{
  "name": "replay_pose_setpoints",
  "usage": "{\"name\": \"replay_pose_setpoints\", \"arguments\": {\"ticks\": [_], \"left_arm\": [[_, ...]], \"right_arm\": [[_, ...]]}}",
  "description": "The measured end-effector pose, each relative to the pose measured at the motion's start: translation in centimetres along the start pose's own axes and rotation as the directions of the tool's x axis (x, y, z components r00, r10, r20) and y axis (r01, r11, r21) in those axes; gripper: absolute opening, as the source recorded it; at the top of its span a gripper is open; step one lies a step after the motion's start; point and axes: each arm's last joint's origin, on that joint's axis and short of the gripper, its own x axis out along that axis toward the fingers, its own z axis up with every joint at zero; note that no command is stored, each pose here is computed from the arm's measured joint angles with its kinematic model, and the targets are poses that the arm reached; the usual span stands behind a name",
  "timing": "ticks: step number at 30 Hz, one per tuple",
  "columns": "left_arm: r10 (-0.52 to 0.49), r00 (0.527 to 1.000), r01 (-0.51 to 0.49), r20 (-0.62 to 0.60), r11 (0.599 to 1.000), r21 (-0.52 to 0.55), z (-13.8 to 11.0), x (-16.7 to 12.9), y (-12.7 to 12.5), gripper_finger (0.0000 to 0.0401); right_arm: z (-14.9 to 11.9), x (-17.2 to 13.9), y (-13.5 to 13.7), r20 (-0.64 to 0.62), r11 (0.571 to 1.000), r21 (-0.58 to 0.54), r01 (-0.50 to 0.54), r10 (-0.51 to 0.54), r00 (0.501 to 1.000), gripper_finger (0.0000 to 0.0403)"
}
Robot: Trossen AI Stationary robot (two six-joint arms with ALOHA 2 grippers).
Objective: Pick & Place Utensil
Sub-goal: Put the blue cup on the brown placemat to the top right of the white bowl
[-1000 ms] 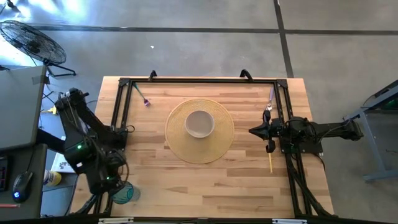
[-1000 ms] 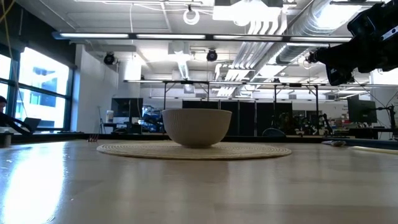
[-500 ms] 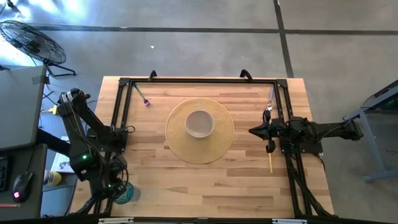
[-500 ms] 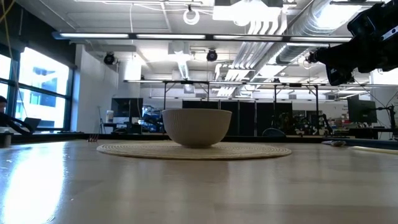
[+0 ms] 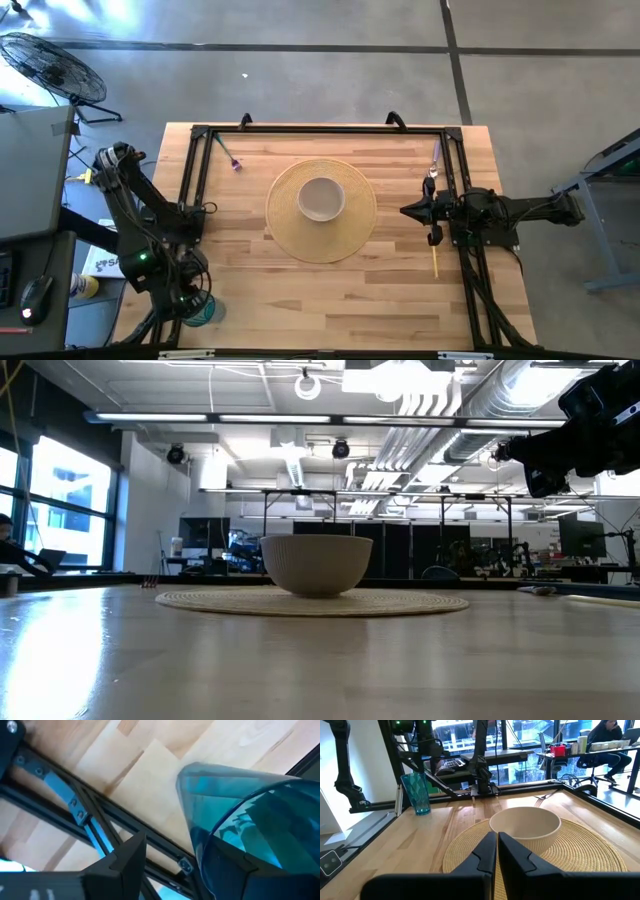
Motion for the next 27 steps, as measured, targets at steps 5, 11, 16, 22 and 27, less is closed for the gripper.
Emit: {"name": "replay_pose_setpoints", "arguments": {"ticks": [5, 11, 16, 22, 27], "left_arm": [[-0.017, 1.0, 0.017, 0.005, 0.996, 0.082, -0.1, 0.7, -0.9, 0.0154], [-0.013, 1.0, 0.012, 0.005, 0.995, 0.097, -0.2, 1.5, -1.5, 0.0094], [-0.038, 0.999, 0.038, 0.002, 0.993, 0.108, -0.3, 1.5, -1.8, 0.0052], [-0.035, 0.999, 0.033, 0.012, 0.993, 0.111, -0.3, 1.5, -1.7, 0.0019], [-0.037, 0.998, 0.033, 0.054, 0.996, 0.085, 0.5, 1.4, -1.8, 0.0009]], "right_arm": [[0.0, 0.0, 0.0, 0.0, 1.0, 0.0, 0.0, 0.0, 1.0, 0.0012], [0.0, 0.0, 0.0, 0.0, 1.0, 0.0, -0.001, 0.001, 1.0, 0.0012], [0.0, 0.0, 0.0, 0.0, 1.0, 0.0, 0.0, 0.0, 1.0, 0.0012], [0.0, 0.0, 0.0, 0.0, 1.0, 0.0, 0.0, 0.0, 1.0, 0.0012], [0.0, 0.0, 0.0, 0.0, 1.0, 0.0, 0.0, 0.0, 1.0, 0.0012]]}}
